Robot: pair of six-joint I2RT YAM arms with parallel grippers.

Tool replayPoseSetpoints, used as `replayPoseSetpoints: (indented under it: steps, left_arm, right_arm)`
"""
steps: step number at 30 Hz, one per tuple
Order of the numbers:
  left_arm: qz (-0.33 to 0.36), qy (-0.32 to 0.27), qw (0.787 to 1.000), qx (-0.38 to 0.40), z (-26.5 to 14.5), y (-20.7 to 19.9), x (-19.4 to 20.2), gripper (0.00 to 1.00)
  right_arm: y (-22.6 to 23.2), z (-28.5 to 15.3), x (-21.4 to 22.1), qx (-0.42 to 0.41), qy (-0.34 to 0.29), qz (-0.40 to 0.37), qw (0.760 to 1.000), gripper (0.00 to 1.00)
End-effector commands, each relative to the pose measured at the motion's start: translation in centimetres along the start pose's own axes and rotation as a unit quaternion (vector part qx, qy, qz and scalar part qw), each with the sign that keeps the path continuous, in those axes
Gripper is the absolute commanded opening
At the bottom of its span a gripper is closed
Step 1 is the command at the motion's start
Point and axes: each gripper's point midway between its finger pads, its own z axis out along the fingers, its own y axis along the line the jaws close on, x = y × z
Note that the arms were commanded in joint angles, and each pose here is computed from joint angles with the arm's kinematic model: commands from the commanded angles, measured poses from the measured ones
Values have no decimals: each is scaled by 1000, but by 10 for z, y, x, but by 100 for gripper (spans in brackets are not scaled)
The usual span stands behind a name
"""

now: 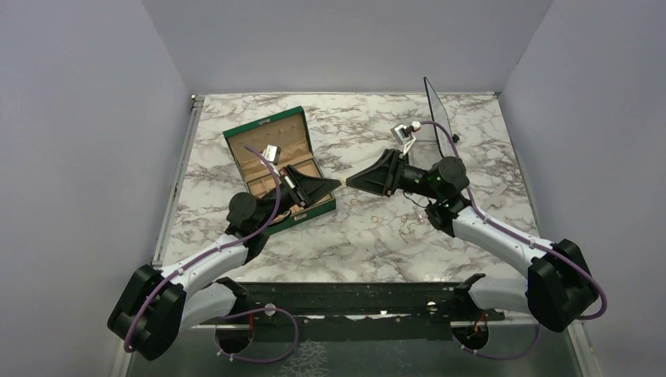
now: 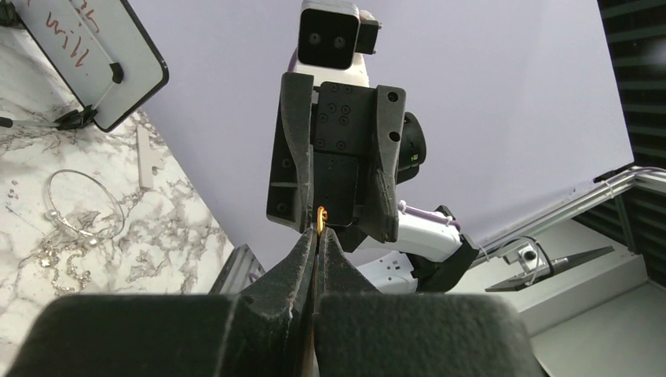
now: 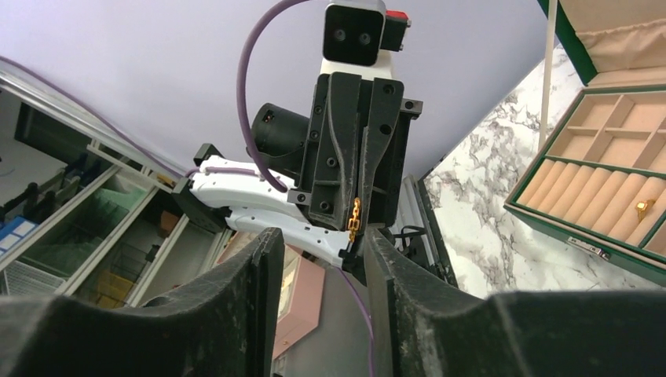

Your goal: Organize the mixed jewelry

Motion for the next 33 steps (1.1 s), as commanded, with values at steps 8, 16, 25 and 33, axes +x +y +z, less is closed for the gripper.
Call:
replayPoseSetpoints:
  steps: [8,16,25,33]
  left_arm:
    - [14,-9,1000,8,5,-5,-6,0]
    - [12,-7,1000,6,4,-3,-5,0]
    - [16,-4,1000,5,3,-2,-3,0]
    - [57,-20,995,-73,-5,26,-7,53]
  right_arm:
    - [-5,11,-8,12,-7,-17,1000,34]
    - [-10,12,-8,18,-8,-10,1000,23]
    - [-16,14,-8,25,-9,-1,1000,3]
    - [-42,11,-5,79,-11,0,997,1]
